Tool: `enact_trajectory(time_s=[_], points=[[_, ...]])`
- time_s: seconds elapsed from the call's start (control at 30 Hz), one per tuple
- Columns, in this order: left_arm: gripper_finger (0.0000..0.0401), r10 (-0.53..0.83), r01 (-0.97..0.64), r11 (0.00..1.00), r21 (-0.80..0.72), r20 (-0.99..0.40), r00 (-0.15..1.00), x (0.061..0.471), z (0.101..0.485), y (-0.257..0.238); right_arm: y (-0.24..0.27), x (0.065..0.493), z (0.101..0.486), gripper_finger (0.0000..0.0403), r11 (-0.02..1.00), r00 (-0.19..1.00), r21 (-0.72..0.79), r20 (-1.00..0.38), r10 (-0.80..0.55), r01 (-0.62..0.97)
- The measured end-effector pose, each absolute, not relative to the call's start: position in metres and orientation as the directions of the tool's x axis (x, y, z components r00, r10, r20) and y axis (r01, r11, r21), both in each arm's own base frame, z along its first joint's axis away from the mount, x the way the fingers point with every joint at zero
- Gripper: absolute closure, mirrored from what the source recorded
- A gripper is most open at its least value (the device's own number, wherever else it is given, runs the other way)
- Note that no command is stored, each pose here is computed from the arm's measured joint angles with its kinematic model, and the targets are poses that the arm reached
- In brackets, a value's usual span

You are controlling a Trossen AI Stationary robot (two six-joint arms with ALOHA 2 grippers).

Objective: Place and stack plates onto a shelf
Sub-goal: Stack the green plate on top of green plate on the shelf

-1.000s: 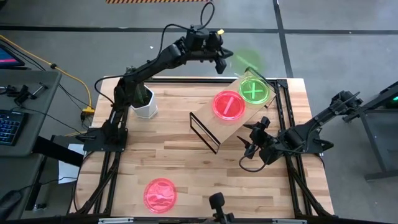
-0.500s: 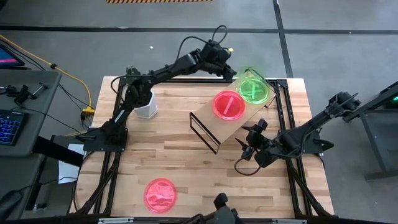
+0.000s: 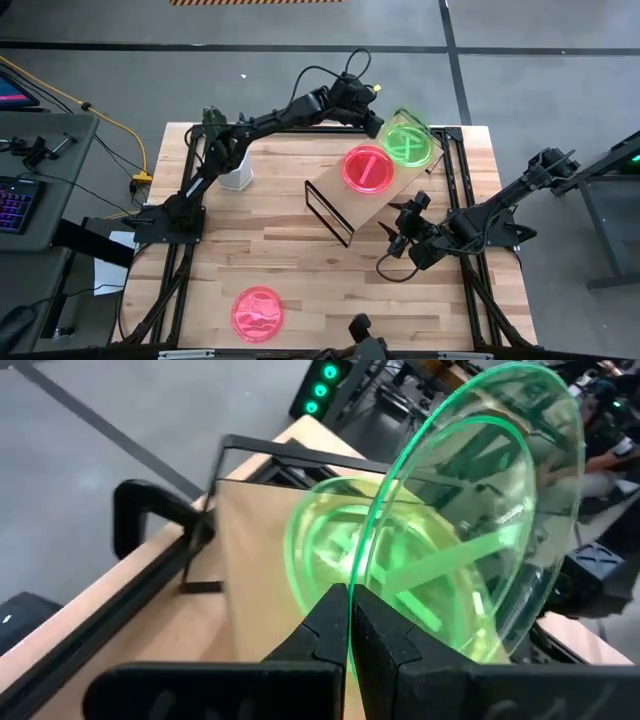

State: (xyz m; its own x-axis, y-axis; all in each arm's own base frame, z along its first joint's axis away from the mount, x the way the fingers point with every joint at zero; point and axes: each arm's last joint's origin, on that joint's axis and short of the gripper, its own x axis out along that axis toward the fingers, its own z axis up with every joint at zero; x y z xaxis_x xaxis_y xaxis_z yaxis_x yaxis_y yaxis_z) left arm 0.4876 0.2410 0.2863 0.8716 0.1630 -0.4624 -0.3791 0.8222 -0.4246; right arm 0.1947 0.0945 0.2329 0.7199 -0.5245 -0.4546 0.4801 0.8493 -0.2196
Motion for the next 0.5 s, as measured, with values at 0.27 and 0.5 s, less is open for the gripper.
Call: enact_trajectory(time_s=[0.27, 0.5], points=[[0.0396, 0.214, -0.391, 0.845, -0.366, -0.439, 0.873, 0.4941, 0.2891, 0.2319, 0.0951, 0.1959, 0.2343, 0.0142, 0.847, 0.727, -0.204, -0.439, -0.528, 0.491], [0.036, 0.22, -0.371, 0.857, -0.358, -0.398, 0.891, 0.4967, 0.2931, 0.2309, 0.0949, 0.1959, 0.2343, 0.0142, 0.845, 0.726, -0.205, -0.437, -0.53, 0.494]])
